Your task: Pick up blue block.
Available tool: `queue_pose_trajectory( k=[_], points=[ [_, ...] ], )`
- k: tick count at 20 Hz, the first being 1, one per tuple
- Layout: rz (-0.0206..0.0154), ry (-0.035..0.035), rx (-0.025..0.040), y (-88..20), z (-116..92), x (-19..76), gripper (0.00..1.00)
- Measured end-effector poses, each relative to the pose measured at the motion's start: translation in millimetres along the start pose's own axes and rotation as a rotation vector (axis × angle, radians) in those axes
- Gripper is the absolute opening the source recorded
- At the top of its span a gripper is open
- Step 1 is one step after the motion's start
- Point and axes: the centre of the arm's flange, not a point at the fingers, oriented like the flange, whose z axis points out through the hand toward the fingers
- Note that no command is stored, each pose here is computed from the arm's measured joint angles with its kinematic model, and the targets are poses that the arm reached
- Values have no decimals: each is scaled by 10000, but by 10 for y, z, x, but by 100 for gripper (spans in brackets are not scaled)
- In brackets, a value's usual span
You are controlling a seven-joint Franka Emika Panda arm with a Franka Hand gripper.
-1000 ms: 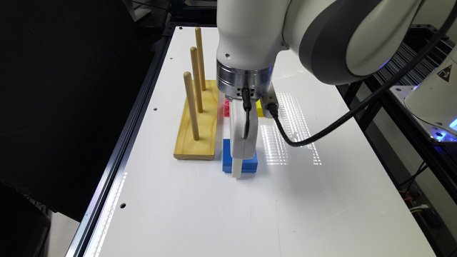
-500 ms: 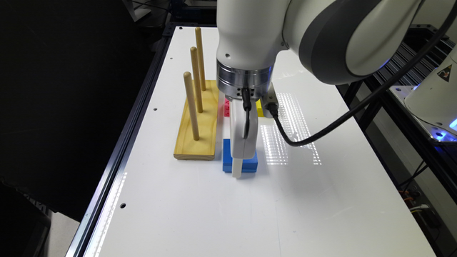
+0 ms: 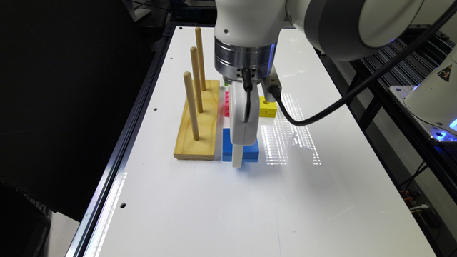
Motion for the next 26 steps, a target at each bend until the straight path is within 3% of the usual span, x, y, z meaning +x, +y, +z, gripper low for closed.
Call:
queue_pose_trajectory(
  k=[3, 9, 12, 18, 21, 26],
  points=[
    [-13, 57, 41, -16, -112, 5, 0],
    [-48, 93, -69, -16, -416, -13, 0],
    [-58, 153, -9, -26, -501, -14, 0],
    [-82, 212, -77, -16, -801, -46, 0],
    [-89, 268, -19, -21, -877, -48, 0],
    [-99, 316, -39, -7, -1054, -70, 0]
  ],
)
